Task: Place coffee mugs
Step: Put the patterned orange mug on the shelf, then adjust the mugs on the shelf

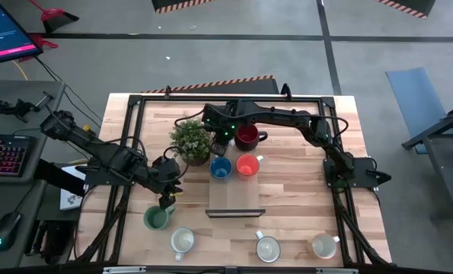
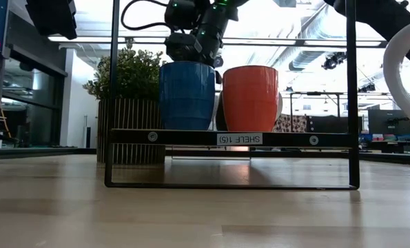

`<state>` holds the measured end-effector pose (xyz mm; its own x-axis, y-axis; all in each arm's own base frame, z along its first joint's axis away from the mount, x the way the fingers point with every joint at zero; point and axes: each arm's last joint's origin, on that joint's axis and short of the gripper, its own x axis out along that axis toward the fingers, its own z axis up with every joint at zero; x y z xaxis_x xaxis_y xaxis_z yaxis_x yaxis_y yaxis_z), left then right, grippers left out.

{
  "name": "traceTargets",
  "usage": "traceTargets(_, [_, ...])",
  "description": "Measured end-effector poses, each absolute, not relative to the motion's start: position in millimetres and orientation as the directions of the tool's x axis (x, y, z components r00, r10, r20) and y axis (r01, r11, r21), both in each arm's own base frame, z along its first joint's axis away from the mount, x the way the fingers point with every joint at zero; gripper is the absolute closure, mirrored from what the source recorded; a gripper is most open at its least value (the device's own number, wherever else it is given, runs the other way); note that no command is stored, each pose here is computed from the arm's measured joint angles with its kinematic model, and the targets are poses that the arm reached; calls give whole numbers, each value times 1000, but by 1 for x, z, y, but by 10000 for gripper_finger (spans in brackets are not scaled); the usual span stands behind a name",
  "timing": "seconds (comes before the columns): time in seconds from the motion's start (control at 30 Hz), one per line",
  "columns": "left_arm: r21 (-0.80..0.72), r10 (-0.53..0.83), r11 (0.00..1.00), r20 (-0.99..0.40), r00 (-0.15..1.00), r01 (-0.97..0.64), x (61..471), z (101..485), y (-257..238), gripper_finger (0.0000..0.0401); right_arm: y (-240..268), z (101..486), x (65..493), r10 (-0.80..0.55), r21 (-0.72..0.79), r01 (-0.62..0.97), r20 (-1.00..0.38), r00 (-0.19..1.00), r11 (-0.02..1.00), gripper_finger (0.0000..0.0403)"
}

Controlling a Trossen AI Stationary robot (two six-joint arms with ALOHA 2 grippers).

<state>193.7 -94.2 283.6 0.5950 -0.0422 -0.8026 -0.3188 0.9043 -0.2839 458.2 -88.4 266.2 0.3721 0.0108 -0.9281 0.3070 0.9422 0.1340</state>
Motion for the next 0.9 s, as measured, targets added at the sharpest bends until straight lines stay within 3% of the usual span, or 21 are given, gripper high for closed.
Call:
traceTargets(0.2, [-284, -42, 904, -803, 595, -318, 194, 284, -94, 268, -89, 282, 458, 4, 138, 301, -914, 407, 944, 292])
traceTargets(0.47, [-283, -42, 905, -803, 594, -319, 194, 284, -94, 268, -80, 322, 441, 46, 193, 316, -907, 419, 929, 290])
traceTargets(0.7, [-283, -42, 905, -803, 594, -319, 194, 283, -94, 268, -22, 331, 439, 145, 238, 189, -902, 408, 953, 290])
traceTargets(0.9, [-282, -43, 906, -803, 594, -316, 194, 284, -94, 268, 33, 332, 441, 100, 158, 107, -903, 418, 982, 302])
